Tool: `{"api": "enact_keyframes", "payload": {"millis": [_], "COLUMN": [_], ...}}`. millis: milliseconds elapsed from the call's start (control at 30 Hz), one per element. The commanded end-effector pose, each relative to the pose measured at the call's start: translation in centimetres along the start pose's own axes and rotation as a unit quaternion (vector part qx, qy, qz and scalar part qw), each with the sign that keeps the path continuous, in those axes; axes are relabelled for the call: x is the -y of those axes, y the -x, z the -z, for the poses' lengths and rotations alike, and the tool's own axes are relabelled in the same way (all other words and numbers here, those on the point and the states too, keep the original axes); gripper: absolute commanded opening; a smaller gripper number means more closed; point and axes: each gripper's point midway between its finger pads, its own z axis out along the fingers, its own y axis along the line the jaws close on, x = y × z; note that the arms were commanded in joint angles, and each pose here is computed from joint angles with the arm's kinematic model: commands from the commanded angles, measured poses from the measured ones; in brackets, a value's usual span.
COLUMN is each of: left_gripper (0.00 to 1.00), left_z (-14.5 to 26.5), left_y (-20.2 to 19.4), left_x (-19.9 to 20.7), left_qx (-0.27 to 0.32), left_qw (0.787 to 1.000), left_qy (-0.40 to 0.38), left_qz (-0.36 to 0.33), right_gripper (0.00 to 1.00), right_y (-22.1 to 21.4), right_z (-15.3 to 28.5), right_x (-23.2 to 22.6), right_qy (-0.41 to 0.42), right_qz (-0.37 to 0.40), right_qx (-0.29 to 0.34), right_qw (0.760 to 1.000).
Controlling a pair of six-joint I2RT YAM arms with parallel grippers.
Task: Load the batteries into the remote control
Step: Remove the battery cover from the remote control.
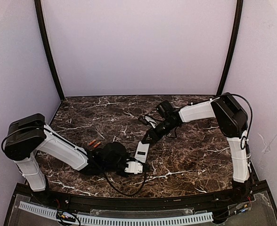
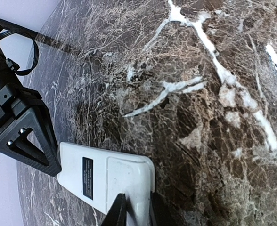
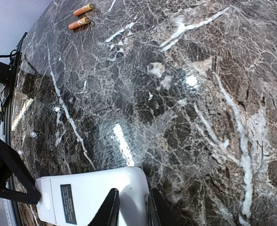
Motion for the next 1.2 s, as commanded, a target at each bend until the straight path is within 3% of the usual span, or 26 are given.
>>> {"api": "enact_keyframes", "payload": {"millis": [0,733,1100,1167], "left_gripper": [0.17,0.01,0.01,0.06], "left_z": [1.0,4.6,7.2,7.3], "left_y": [-0.6,-0.6,-2.5,-2.5], "left_x": [1.8,2.4,0.8,0.8], "left_qx": [-0.017,-0.04,-0.074,-0.077], "left_qw": [0.999,0.999,0.996,0.996], "left_qy": [-0.028,-0.003,0.046,0.046], "left_qz": [-0.009,-0.005,0.018,0.029], "right_gripper": [0.2,0.18,0.18,0.18], "right_y": [-2.0,-2.1,-2.0,-1.9], "right_z": [-1.1,-1.2,-1.2,-1.0], "right_x": [0.6,0.7,0.6,0.4], "right_qy": [-0.004,-0.004,-0.002,-0.001], "right_qz": [-0.019,-0.022,-0.023,-0.022], "right_qx": [-0.031,-0.034,-0.033,-0.032], "right_qw": [0.999,0.999,0.999,0.999]}}
